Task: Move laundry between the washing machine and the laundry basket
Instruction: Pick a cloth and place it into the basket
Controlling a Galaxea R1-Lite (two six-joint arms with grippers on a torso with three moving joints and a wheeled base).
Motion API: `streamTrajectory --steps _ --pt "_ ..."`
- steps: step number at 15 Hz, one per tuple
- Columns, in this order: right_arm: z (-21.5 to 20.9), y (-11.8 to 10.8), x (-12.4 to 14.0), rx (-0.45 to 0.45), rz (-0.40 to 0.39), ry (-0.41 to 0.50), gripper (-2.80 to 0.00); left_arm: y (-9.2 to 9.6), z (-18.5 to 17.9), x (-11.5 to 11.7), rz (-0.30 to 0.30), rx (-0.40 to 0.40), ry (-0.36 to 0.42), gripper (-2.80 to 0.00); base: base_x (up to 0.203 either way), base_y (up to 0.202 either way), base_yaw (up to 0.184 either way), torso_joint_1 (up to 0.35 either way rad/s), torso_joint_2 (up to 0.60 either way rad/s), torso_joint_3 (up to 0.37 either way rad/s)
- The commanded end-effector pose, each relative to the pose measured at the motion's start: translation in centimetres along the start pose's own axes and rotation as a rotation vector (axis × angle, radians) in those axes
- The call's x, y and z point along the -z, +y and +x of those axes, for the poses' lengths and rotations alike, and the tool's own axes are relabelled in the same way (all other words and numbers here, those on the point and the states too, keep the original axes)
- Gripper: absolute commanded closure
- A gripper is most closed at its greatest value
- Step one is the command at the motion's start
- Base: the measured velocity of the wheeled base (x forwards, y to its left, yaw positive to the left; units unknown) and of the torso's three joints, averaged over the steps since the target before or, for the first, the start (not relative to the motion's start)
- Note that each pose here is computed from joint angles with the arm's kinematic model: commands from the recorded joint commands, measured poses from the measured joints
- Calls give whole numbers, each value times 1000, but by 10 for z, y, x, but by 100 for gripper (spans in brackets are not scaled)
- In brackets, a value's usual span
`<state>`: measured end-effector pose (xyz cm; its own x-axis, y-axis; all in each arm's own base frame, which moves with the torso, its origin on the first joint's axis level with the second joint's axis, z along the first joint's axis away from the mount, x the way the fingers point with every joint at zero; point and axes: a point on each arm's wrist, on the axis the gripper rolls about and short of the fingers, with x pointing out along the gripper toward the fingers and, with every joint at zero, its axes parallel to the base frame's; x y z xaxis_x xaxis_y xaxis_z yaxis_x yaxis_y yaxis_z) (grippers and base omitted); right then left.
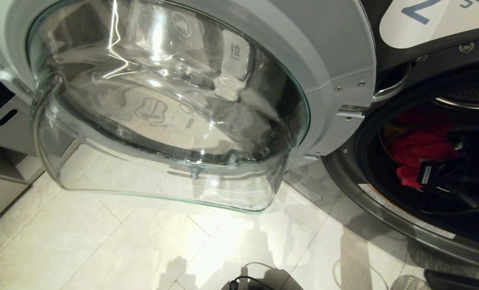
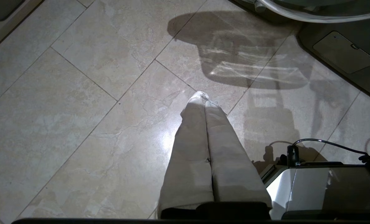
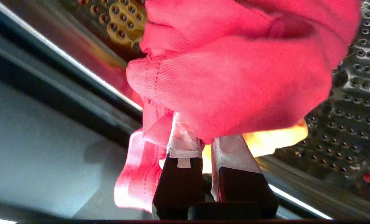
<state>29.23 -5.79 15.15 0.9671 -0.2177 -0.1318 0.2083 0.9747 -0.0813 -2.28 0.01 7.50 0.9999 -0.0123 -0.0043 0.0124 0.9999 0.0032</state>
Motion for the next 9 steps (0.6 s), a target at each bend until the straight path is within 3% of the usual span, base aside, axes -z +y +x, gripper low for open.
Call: streamTrajectory --steps 1,5,9 --pt "-6 0 -2 -4 -4 -10 0 0 0 0 0 0 0 0 0 0 0 0 0 0" --pt "-25 0 2 -34 -57 2 0 0 0 0 0 0 0 0 0 0 0 0 0 0" --pt "-52 2 3 -139 -80 -10 0 0 0 0 0 0 0 0 0 0 0 0 0 0"
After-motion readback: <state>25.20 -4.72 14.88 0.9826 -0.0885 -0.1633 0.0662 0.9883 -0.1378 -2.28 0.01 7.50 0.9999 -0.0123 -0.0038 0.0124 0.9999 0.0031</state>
